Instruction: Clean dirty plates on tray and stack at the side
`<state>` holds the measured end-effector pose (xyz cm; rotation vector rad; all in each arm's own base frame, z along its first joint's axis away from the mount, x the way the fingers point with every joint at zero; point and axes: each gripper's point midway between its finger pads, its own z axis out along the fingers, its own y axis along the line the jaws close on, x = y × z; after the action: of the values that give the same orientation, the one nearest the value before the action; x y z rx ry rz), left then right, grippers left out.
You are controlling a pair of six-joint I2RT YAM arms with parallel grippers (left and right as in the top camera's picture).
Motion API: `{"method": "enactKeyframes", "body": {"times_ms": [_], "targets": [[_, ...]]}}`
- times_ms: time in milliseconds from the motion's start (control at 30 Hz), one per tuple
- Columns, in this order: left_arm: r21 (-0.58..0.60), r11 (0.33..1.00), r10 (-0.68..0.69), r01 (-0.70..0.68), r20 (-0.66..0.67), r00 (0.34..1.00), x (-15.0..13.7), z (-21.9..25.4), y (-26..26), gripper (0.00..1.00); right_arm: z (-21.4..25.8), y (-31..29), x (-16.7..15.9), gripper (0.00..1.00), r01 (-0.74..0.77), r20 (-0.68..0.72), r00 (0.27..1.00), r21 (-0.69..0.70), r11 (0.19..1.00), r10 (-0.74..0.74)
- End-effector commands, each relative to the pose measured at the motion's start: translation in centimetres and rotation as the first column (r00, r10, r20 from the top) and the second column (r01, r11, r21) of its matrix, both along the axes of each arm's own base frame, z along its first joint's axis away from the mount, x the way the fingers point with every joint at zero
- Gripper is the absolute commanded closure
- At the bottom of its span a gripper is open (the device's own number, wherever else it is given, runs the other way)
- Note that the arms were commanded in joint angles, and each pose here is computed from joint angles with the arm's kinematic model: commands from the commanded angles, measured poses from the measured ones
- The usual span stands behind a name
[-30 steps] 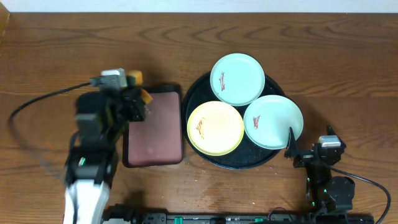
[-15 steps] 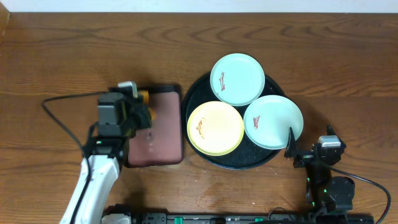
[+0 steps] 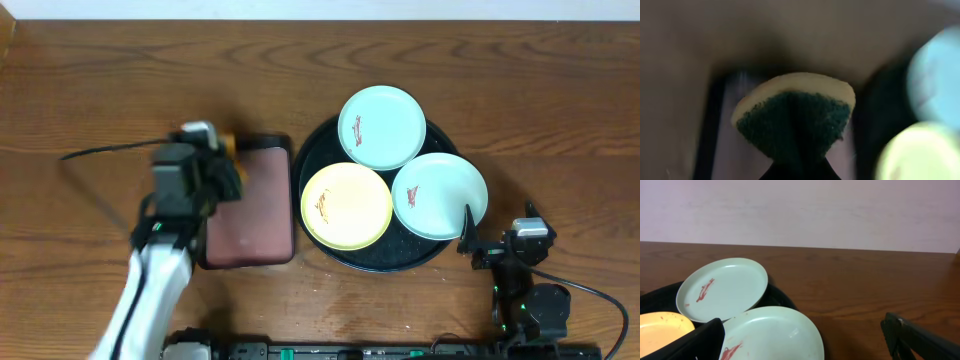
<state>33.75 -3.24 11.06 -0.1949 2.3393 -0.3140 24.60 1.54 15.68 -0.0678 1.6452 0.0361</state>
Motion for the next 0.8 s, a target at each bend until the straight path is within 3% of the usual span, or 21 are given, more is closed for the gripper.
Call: {"method": "enactKeyframes", "body": {"times_ms": [0, 167, 300, 367, 467, 500, 567, 667, 767], "targets": [[-0.033, 0.998, -0.049, 0.049, -0.004, 0.999, 0.5, 0.2, -1.0, 0.93, -0.1, 0.1, 0.0, 0.01, -0.006, -0.002, 1.000, -0.005, 1.000, 0.006], [-0.084, 0.985, -0.129, 0.151, 0.225, 0.966, 0.8, 8.7, -2.9, 0.93, -0.1, 0.1, 0.0, 0.01, -0.006, -0.002, 1.000, -0.005, 1.000, 0.006], [-0.049, 0.991, -0.100, 0.124, 0.347, 0.933, -1.1, 13.1, -2.2, 0.93, -0.1, 0.1, 0.0, 0.01, -0.006, -0.002, 1.000, -0.005, 1.000, 0.006], [-0.016, 0.998, -0.048, 0.056, 0.309, 0.950, -1.2, 11.3, -1.1, 0.92, -0.1, 0.1, 0.0, 0.01, -0.006, -0.002, 1.000, -0.005, 1.000, 0.006], [0.051, 0.998, 0.015, -0.022, 0.140, 0.990, -1.2, 3.9, 0.2, 0.93, -0.1, 0.1, 0.0, 0.01, -0.006, -0.002, 1.000, -0.005, 1.000, 0.006], [0.065, 0.998, 0.020, -0.022, 0.030, 0.999, -1.3, 0.0, 0.3, 0.93, -0.1, 0.1, 0.0, 0.01, -0.006, -0.002, 1.000, -0.005, 1.000, 0.006], [0.045, 0.999, -0.010, 0.013, -0.072, 0.997, -1.6, -2.2, -0.3, 0.92, -0.1, 0.1, 0.0, 0.01, -0.006, -0.002, 1.000, -0.005, 1.000, 0.006], [0.011, 0.996, -0.092, 0.093, -0.064, 0.994, -0.9, -0.1, -1.7, 0.93, -0.1, 0.1, 0.0, 0.01, -0.006, -0.002, 1.000, -0.005, 1.000, 0.006], [0.017, 0.995, -0.100, 0.099, 0.056, 0.993, 0.0, 6.8, -1.9, 0.93, -0.1, 0.1, 0.0, 0.01, -0.006, -0.002, 1.000, -0.005, 1.000, 0.006]]}}
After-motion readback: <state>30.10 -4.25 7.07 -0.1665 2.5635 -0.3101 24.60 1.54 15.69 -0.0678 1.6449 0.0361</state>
